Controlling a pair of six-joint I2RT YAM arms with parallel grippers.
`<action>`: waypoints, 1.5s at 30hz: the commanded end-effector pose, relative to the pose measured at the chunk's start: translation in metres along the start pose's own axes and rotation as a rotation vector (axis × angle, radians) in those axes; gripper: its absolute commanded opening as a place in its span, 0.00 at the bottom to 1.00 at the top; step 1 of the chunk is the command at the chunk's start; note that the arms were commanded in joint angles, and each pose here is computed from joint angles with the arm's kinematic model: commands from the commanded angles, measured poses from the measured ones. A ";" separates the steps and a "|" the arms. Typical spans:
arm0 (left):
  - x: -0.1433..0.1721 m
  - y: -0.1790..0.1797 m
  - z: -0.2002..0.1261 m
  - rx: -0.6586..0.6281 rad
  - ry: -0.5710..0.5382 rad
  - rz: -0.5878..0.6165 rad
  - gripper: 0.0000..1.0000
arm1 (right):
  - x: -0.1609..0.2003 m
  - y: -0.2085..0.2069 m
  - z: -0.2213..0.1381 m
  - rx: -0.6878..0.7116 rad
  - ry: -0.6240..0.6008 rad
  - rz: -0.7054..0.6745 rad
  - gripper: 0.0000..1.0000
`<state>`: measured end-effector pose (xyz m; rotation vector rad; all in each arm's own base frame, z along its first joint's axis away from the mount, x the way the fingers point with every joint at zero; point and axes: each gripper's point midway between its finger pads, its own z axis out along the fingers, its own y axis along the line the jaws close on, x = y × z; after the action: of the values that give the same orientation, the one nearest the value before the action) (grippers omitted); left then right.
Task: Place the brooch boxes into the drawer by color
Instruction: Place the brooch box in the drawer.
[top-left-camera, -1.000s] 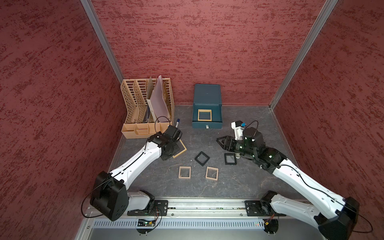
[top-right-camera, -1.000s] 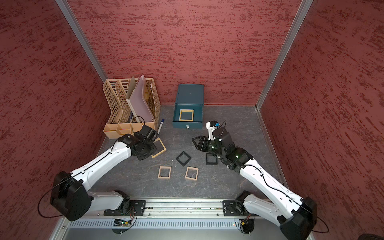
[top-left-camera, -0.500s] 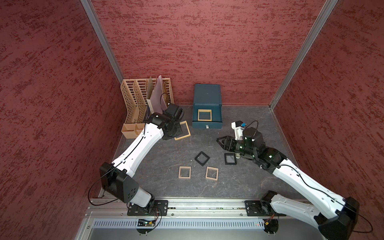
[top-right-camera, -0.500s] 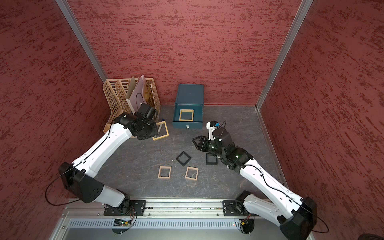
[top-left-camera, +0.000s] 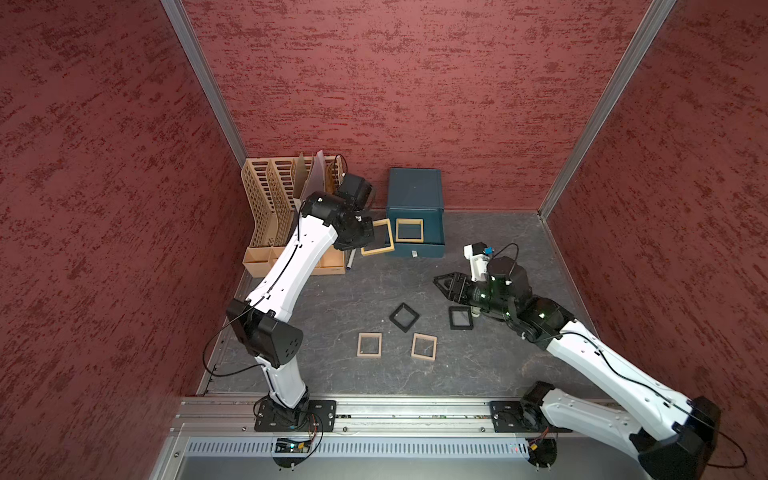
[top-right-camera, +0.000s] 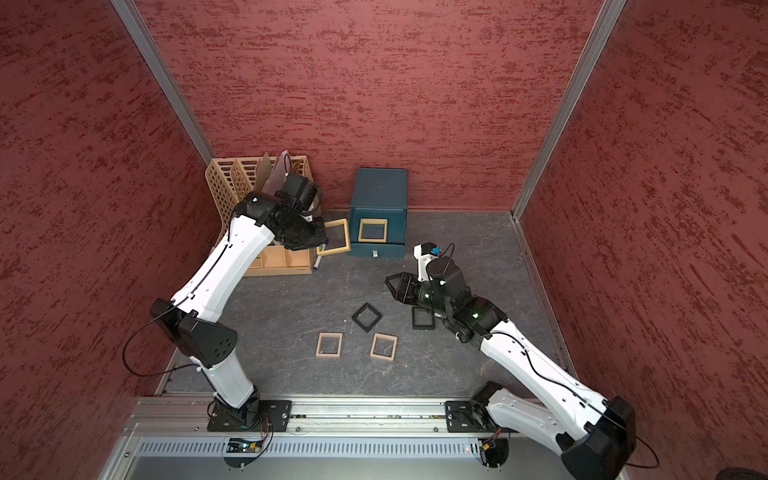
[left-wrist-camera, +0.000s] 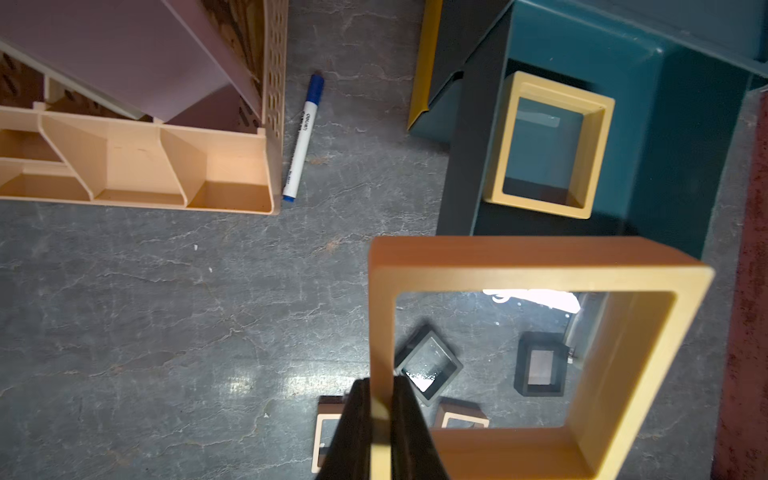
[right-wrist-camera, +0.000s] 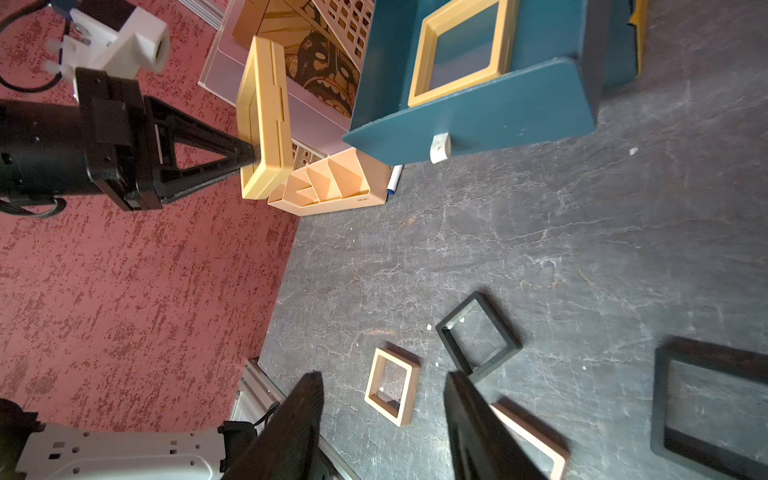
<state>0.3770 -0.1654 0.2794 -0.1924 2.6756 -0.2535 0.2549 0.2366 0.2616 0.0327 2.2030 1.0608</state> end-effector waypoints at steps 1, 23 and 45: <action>-0.005 -0.021 -0.002 0.053 0.011 0.039 0.00 | -0.006 0.007 -0.010 -0.021 -0.051 -0.018 0.52; -0.043 -0.090 0.044 0.164 -0.044 0.163 0.00 | -0.059 0.013 -0.137 0.146 -0.387 -0.342 0.56; -0.063 -0.096 0.097 0.084 -0.107 0.232 0.00 | -0.040 0.018 -0.144 0.052 -0.330 -0.238 0.57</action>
<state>0.4731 -0.2590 0.2439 0.0998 2.5797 -0.3177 0.2002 0.1312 0.3588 -0.0186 1.8759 0.7495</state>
